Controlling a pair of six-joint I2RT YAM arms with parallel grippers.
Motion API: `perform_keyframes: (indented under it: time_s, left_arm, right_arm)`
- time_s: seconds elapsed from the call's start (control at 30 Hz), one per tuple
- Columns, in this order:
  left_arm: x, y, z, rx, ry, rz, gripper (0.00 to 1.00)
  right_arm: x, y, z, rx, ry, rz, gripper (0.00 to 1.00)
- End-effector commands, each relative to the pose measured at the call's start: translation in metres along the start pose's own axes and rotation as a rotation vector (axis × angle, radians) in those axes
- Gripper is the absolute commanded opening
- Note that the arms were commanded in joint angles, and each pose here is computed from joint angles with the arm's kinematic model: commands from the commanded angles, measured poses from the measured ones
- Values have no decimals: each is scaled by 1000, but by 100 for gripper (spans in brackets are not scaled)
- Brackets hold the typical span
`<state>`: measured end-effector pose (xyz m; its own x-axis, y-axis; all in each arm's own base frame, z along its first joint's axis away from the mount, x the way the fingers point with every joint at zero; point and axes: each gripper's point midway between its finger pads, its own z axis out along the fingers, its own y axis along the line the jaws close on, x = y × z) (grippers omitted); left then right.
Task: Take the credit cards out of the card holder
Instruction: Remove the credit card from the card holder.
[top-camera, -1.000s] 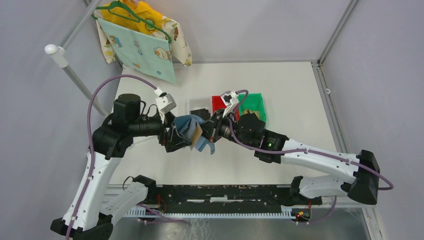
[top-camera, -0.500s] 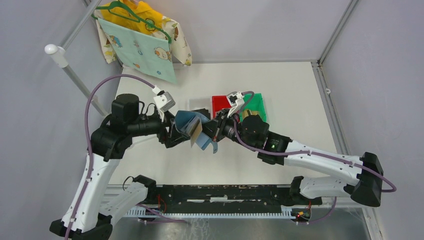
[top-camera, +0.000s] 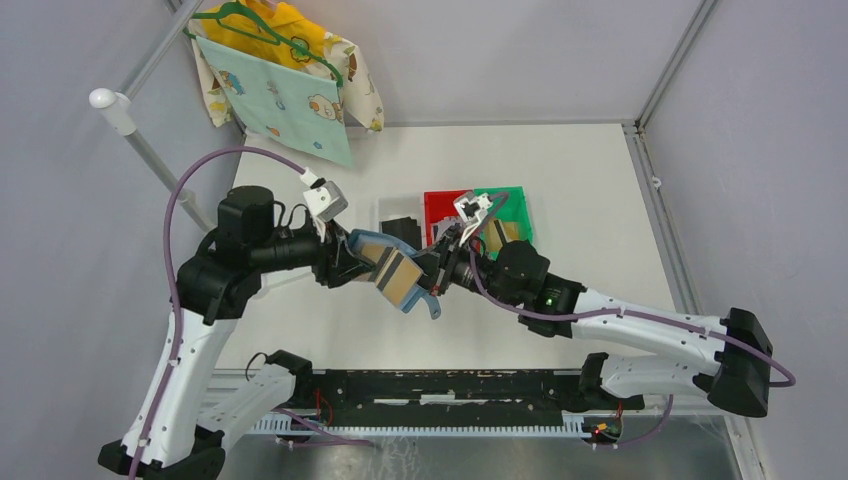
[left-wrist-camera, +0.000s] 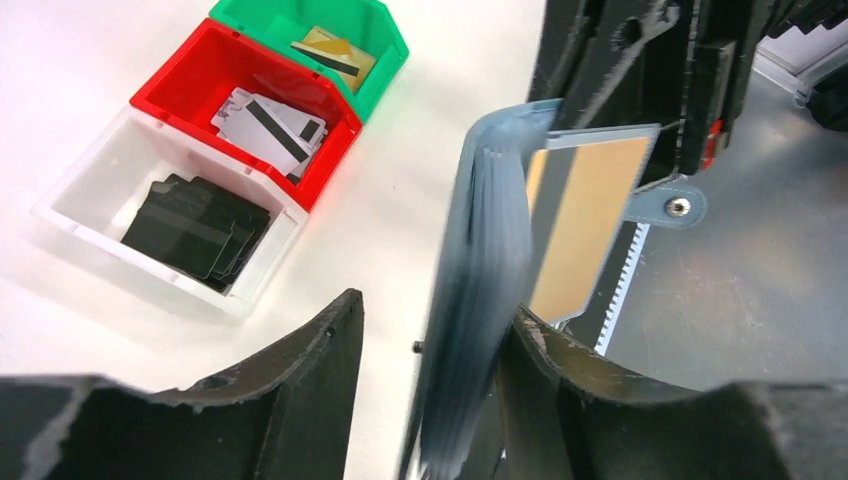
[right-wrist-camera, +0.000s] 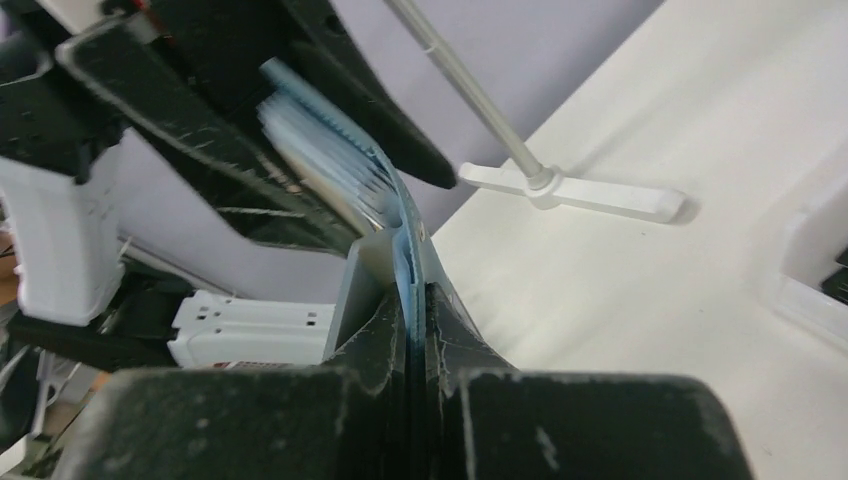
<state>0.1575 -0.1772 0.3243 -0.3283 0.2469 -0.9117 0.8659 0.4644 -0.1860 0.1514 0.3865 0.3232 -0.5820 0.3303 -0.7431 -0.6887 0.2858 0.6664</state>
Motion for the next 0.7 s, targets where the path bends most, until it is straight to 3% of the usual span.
perform_keyframes:
  time_s: [0.0, 0.17, 0.27, 0.33, 0.5, 0.57, 0.67]
  left_arm:
    - [-19, -7, -7, 19, -52, 68, 52]
    - [-24, -19, -12, 66, -61, 84, 34]
    - [-25, -29, -15, 113, -57, 93, 26]
    - [-25, -33, -17, 136, -52, 97, 22]
    - [-21, -37, -17, 168, -22, 95, 19]
    - [-20, -35, -16, 164, -14, 93, 18]
    - [-20, -30, -13, 146, -9, 90, 17]
  right_arm:
    - [-48, 67, -19, -269, -156, -21, 0]
    - [-48, 72, -22, -293, -155, -47, 1]
    - [-47, 64, -25, -260, -148, -80, 8]
    - [-44, 58, -28, -238, -135, -107, 20]
    - [-53, 35, -43, -160, -116, -195, 69]
    - [-65, 25, -51, -133, -111, -237, 80]
    - [-88, 16, -59, -95, -112, -279, 89]
